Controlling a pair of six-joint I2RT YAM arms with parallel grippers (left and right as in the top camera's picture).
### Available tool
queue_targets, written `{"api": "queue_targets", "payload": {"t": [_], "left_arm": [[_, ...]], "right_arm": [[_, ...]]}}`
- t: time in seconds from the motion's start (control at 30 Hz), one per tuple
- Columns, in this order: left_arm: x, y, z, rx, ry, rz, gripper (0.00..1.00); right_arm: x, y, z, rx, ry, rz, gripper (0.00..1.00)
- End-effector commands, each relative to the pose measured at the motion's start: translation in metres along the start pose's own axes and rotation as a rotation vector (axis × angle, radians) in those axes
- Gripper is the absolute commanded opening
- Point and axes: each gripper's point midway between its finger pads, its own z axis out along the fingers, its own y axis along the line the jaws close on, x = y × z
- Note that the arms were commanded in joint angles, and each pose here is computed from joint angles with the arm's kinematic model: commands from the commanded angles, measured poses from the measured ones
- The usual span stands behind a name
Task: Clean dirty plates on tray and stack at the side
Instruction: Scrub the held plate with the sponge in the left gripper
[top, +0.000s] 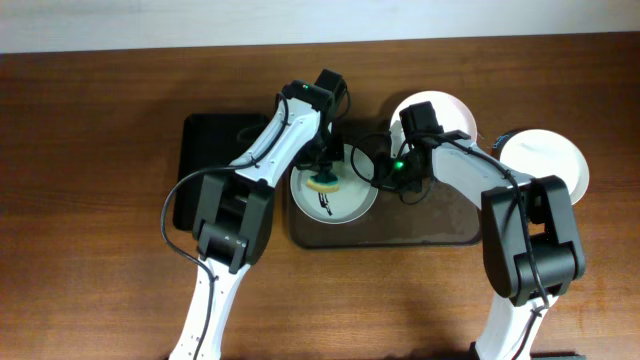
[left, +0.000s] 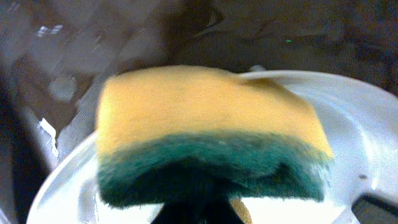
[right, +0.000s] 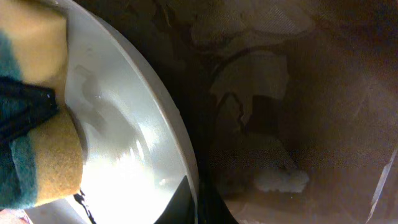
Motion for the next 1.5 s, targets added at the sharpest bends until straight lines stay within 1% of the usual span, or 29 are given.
{"api": "queue_targets", "payload": {"t": [0.0,0.03,0.13,0.17,0.27,0.33,0.4,0.47,0.5,0.53,0.6,0.63,0.67,0.7,0.77,0.87,0.9,0.97,1.03,1.1,1.13,1.17,1.23,1.27,1.3,1.33,1.4,1.43,1.47], "left_arm": [[0.041,0.033,0.047,-0.140,0.128,-0.288,0.00],[0.052,0.027,0.051,-0.104,0.178,-0.275,0.00],[0.081,-0.019,0.040,0.199,0.359,-0.008,0.00],[0.093,-0.019,0.036,0.220,0.409,0.030,0.00],[0.113,-0.009,0.027,0.209,0.487,0.132,0.00],[0.115,-0.003,0.027,0.185,0.491,0.177,0.00],[0.106,-0.001,0.031,0.170,0.450,0.190,0.00],[0.105,-0.001,0.030,0.163,0.446,0.173,0.00],[0.101,0.008,0.032,0.092,0.432,0.105,0.00],[0.091,0.018,0.034,0.002,0.385,0.008,0.00],[0.071,0.025,0.035,-0.079,0.289,-0.126,0.00],[0.059,0.030,0.038,-0.135,0.214,-0.221,0.00],[0.045,0.040,0.039,-0.229,0.106,-0.329,0.00],[0.036,0.046,0.039,-0.275,0.034,-0.391,0.00],[0.016,0.038,0.041,-0.255,-0.066,-0.378,0.00],[-0.042,0.032,0.033,-0.251,-0.335,-0.303,0.00],[-0.051,0.030,0.031,-0.247,-0.371,-0.282,0.00],[-0.055,0.027,0.030,-0.235,-0.391,-0.280,0.00],[-0.049,0.026,0.036,-0.221,-0.358,-0.277,0.00],[-0.026,0.015,0.051,-0.147,-0.233,-0.269,0.00],[-0.011,0.006,0.056,-0.100,-0.141,-0.214,0.00],[-0.001,-0.005,0.057,-0.043,-0.079,-0.093,0.00],[0.021,-0.039,0.056,0.160,0.038,0.183,0.00],[0.028,-0.051,0.052,0.255,0.068,0.282,0.00],[0.034,-0.056,0.048,0.321,0.091,0.343,0.00],[0.036,-0.054,0.046,0.343,0.106,0.370,0.00],[0.034,-0.036,0.046,0.301,0.120,0.350,0.00],[0.028,-0.021,0.049,0.227,0.113,0.286,0.00],[0.021,0.000,0.053,0.100,0.088,0.170,0.00]], "right_arm": [[0.013,-0.023,0.018,0.061,0.051,0.027,0.04],[0.013,-0.023,0.018,0.061,0.051,0.027,0.04],[0.013,-0.024,0.018,0.064,0.051,0.027,0.04],[0.014,-0.024,0.018,0.064,0.052,0.028,0.04],[0.014,-0.024,0.019,0.064,0.051,0.028,0.04],[0.014,-0.024,0.019,0.064,0.051,0.028,0.04],[0.014,-0.024,0.019,0.064,0.051,0.028,0.04],[0.014,-0.024,0.019,0.064,0.051,0.027,0.04],[0.014,-0.024,0.019,0.064,0.051,0.027,0.04],[0.014,-0.024,0.019,0.064,0.051,0.028,0.04],[0.014,-0.024,0.019,0.065,0.051,0.027,0.04],[0.014,-0.024,0.019,0.065,0.052,0.024,0.04],[0.015,-0.026,0.019,0.071,0.053,0.025,0.04],[0.016,-0.026,0.019,0.074,0.055,0.026,0.04],[0.016,-0.027,0.020,0.074,0.055,0.026,0.04],[0.017,-0.027,0.020,0.074,0.055,0.027,0.04],[0.017,-0.027,0.020,0.074,0.055,0.027,0.04],[0.017,-0.027,0.020,0.074,0.057,0.027,0.04],[0.017,-0.027,0.020,0.075,0.057,0.028,0.04],[0.017,-0.027,0.020,0.075,0.057,0.027,0.04],[0.018,-0.028,0.020,0.075,0.057,0.027,0.04],[0.017,-0.028,0.020,0.075,0.057,0.027,0.04],[0.017,-0.027,0.020,0.074,0.056,0.027,0.04],[0.017,-0.027,0.020,0.075,0.056,0.027,0.04],[0.017,-0.028,0.020,0.079,0.056,0.027,0.04],[0.017,-0.029,0.020,0.082,0.055,0.027,0.04],[0.017,-0.030,0.020,0.086,0.053,0.026,0.04],[0.017,-0.030,0.020,0.088,0.051,0.026,0.04],[0.017,-0.031,0.020,0.093,0.050,0.026,0.04]]}}
